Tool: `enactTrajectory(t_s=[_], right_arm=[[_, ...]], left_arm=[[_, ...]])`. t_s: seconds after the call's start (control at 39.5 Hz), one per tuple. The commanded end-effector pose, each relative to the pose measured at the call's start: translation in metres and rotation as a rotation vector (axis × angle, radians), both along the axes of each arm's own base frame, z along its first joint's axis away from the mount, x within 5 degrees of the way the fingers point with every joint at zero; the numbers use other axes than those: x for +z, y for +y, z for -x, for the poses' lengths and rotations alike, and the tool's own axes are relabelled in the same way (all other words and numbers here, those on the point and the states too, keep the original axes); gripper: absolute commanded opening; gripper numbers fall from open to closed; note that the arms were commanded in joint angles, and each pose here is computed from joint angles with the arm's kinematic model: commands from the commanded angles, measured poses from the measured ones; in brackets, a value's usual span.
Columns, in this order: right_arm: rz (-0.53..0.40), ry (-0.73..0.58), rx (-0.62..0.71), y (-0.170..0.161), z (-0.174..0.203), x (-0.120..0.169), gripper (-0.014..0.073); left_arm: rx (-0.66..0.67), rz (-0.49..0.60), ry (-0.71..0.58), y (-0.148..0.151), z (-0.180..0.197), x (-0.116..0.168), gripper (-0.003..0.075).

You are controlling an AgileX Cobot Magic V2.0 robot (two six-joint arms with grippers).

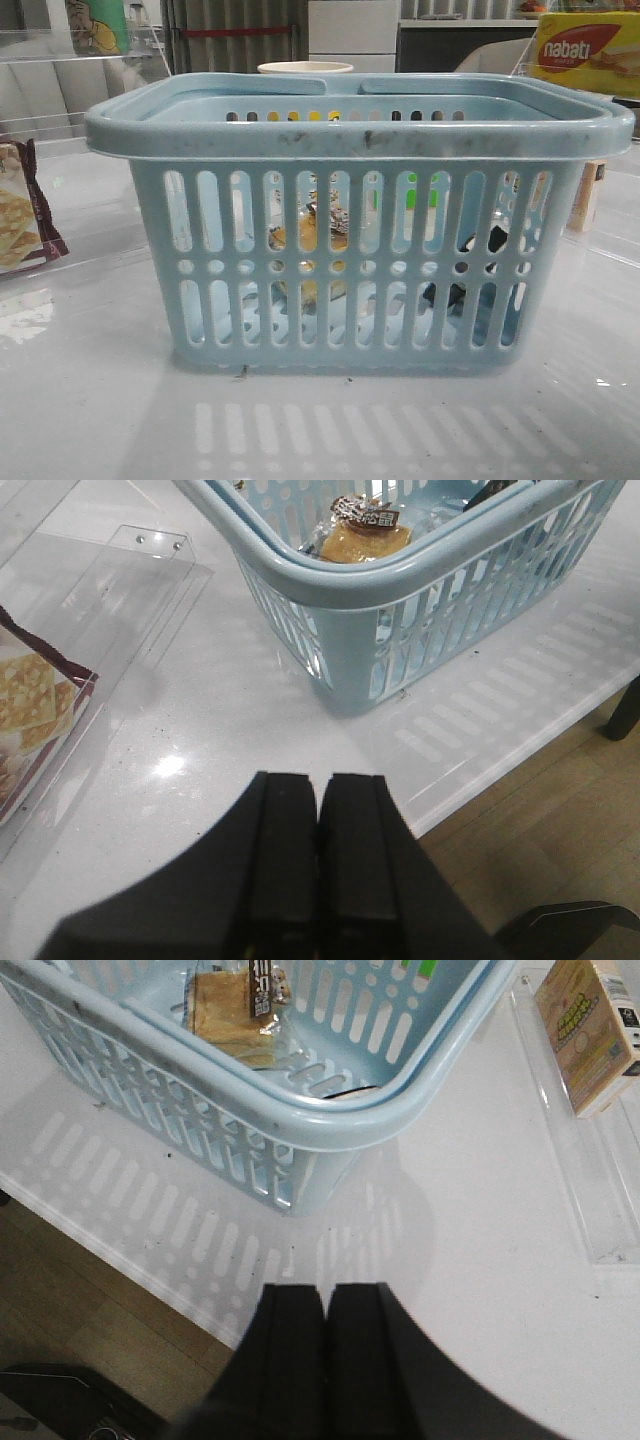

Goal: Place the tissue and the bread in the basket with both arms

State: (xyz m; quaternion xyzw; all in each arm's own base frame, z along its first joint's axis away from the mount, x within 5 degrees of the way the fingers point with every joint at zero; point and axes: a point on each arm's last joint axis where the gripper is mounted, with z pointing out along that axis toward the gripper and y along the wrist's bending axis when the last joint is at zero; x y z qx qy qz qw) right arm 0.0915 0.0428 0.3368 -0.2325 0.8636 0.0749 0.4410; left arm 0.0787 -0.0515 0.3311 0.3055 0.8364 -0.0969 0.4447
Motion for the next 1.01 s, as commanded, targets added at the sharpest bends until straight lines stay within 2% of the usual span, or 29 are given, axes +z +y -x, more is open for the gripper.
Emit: enactTrajectory(t_s=[0.0,0.66,0.78,0.88,0.99], right_arm=[[-0.03,-0.084,-0.009,0.0,-0.002,0.013,0.0057],[-0.027,-0.079,-0.009,-0.001,-0.002,0.013,0.0056],[-0.027,-0.079,-0.009,-0.001,-0.002,0.013,0.0056],[-0.027,-0.079,-0.009,-0.001,-0.002,0.013,0.0056],[-0.027,-0.079,-0.009,-0.001,-0.002,0.013,0.0056]], left_arm=[[-0.002,0.062,-0.073,-0.002,-0.002,0.014,0.0091],[0.004,0.081,-0.096,0.002,0.003,0.016,0.0091],[0.074,0.128,-0.185,0.014,0.01,0.022,0.0091],[0.167,0.2,-0.338,0.026,0.016,0.02,0.0091],[0.269,0.248,-0.481,0.036,0.024,0.004,0.0091]])
